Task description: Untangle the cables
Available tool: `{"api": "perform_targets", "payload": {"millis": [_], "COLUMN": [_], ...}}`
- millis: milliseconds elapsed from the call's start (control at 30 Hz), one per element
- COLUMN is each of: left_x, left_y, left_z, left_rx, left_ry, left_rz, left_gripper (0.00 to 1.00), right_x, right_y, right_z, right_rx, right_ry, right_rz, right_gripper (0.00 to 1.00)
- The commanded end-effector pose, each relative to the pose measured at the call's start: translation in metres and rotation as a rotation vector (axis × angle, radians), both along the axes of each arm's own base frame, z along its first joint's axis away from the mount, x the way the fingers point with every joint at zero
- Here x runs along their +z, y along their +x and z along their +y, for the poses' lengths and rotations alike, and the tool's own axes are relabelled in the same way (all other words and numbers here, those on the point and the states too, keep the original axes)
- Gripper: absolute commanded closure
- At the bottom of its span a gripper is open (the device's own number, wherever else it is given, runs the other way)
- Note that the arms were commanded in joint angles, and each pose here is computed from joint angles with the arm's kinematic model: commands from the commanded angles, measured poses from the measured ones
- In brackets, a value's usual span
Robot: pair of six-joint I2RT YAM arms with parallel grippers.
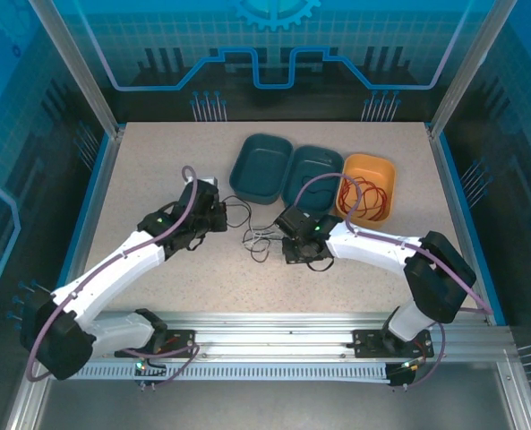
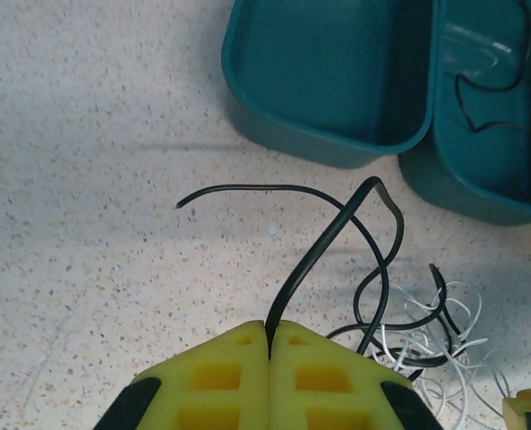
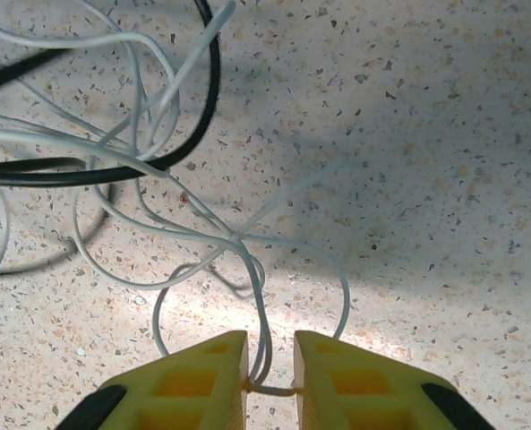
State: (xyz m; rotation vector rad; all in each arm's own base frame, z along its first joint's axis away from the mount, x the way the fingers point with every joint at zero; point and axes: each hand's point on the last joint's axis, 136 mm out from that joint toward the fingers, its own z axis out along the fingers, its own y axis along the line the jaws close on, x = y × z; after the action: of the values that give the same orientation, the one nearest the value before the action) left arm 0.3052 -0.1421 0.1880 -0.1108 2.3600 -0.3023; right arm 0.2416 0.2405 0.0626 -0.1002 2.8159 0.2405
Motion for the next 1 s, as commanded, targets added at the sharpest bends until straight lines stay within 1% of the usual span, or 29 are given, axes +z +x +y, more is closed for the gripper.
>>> {"api": "perform_targets", "payload": {"millis": [0,100,200,267,367,400,500,567,667,867,967], "left_x": [0.021,0.039,0.056,0.065,0.072,0.074,0.078,0.084,0.098,0.141,0.167], "left_y": [-0.001,-0.002,-0.005,-0.007,-0.009,-0.01,-0.013,-0.015,-0.017,-0.02,-0.024], "left_z": [0.004,-0.007,-0.021,-0.029,-0.038,-0.043,-0.057,-0.068,-0.08,-0.09,-0.092], "left_rx": [-0.037,-0.097,-0.155,-0.184,-0.225,-0.242,-0.29,-0.327,-0.376,-0.418,-0.439], "left_ry": [0.023,-0.025,-0.1,-0.135,-0.161,-0.174,-0.221,-0.256,-0.281,-0.335,-0.366], "left_rz": [-0.068,-0.116,-0.155,-0.173,-0.191,-0.199,-0.205,-0.213,-0.248,-0.349,-0.406], "left_gripper": [1.0,1.0,1.0,1.0,1.0,1.0,1.0,1.0,1.0,1.0,1.0], "right_x": [0.011,0.03,0.052,0.066,0.085,0.091,0.102,0.107,0.109,0.106,0.102], "right_y": [0.002,0.006,0.009,0.009,0.007,0.006,0.005,0.006,0.011,0.017,0.02], "right_z": [-0.008,-0.004,0.004,0.011,0.017,0.02,0.029,0.035,0.039,0.055,0.058], "right_rx": [-0.014,0.007,0.038,0.064,0.096,0.109,0.145,0.157,0.153,0.193,0.187], "right_ry": [-0.002,0.041,0.112,0.164,0.222,0.239,0.268,0.284,0.281,0.279,0.273], "right_rz": [-0.034,-0.089,-0.162,-0.208,-0.27,-0.29,-0.336,-0.353,-0.362,-0.368,-0.383], "right_gripper": [0.77,0.75,0.69,0.62,0.56,0.53,0.5,0.49,0.44,0.31,0.26]}}
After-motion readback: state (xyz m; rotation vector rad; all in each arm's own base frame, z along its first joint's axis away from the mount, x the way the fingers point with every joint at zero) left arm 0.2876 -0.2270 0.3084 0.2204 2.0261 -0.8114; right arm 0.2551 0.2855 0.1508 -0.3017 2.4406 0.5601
